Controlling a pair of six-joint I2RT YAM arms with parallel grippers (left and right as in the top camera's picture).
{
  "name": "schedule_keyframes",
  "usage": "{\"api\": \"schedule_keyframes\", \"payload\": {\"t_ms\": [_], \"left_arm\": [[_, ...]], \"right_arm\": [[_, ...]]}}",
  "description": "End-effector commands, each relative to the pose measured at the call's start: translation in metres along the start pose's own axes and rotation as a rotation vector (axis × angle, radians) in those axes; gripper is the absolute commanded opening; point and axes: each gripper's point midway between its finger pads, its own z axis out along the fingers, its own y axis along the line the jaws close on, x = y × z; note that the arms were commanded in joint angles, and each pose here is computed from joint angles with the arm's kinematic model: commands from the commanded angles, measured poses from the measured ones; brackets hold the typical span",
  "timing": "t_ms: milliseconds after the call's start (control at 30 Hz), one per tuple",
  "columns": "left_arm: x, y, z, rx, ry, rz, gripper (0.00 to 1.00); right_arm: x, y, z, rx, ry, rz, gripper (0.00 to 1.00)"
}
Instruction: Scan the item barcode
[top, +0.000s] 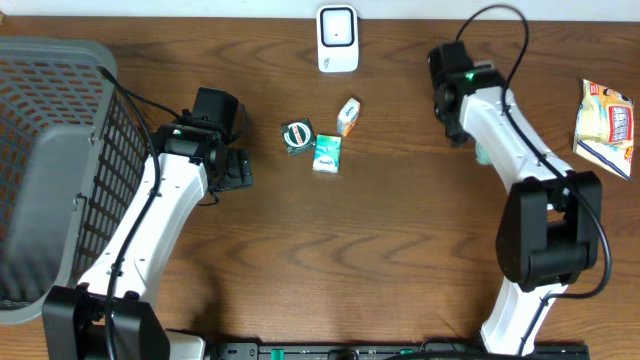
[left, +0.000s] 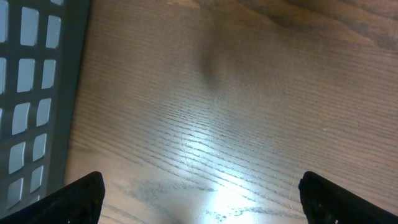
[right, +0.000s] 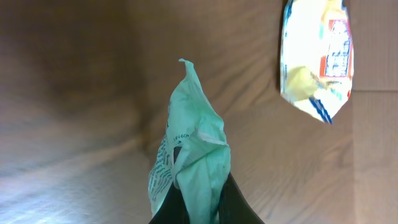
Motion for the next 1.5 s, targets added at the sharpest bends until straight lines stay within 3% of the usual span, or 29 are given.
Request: {"api": "schedule_keyframes", "payload": {"t_ms": [0, 167, 467, 633, 733, 1000, 1067, 1200, 1467], "left_arm": [[-0.002, 0.004, -0.004, -0.005, -0.013, -0.013, 0.97], [-0.002, 0.004, -0.004, -0.005, -0.013, -0.013, 0.98], [-0.002, 0.004, -0.004, -0.005, -0.013, -0.013, 0.98], [-0.002, 0.004, -0.004, -0.005, -0.013, -0.013, 0.98], [-0.002, 0.004, -0.004, -0.005, -0.013, -0.013, 0.98], [-0.002, 0.004, -0.004, -0.005, -0.013, -0.013, 0.98], [-0.002, 0.004, -0.004, -0.005, -0.013, -0.013, 0.98], [-0.002, 0.004, -0.004, -0.005, -0.013, -0.013, 0.98], [-0.002, 0.004, -0.004, -0.005, -0.013, -0.013, 0.98]], "right_arm": [[0.012, -0.003, 0.011, 0.060, 0.022, -0.036, 0.01], [0.034, 0.019, 0.025, -0.002, 0.074, -0.071, 0.02], [0.048, 0.035, 0.022, -0.021, 0.092, -0.127, 0.15], [0.053, 0.064, 0.009, -0.118, 0.090, -0.160, 0.26], [0.056, 0.083, -0.001, -0.183, 0.085, -0.182, 0.37], [0.054, 0.120, -0.027, -0.304, 0.048, -0.215, 0.53], [0.048, 0.118, -0.033, -0.305, 0.043, -0.214, 0.53], [0.029, 0.104, -0.047, -0.307, 0.036, -0.191, 0.64], [-0.004, 0.045, -0.059, -0.353, 0.071, -0.179, 0.77]]}}
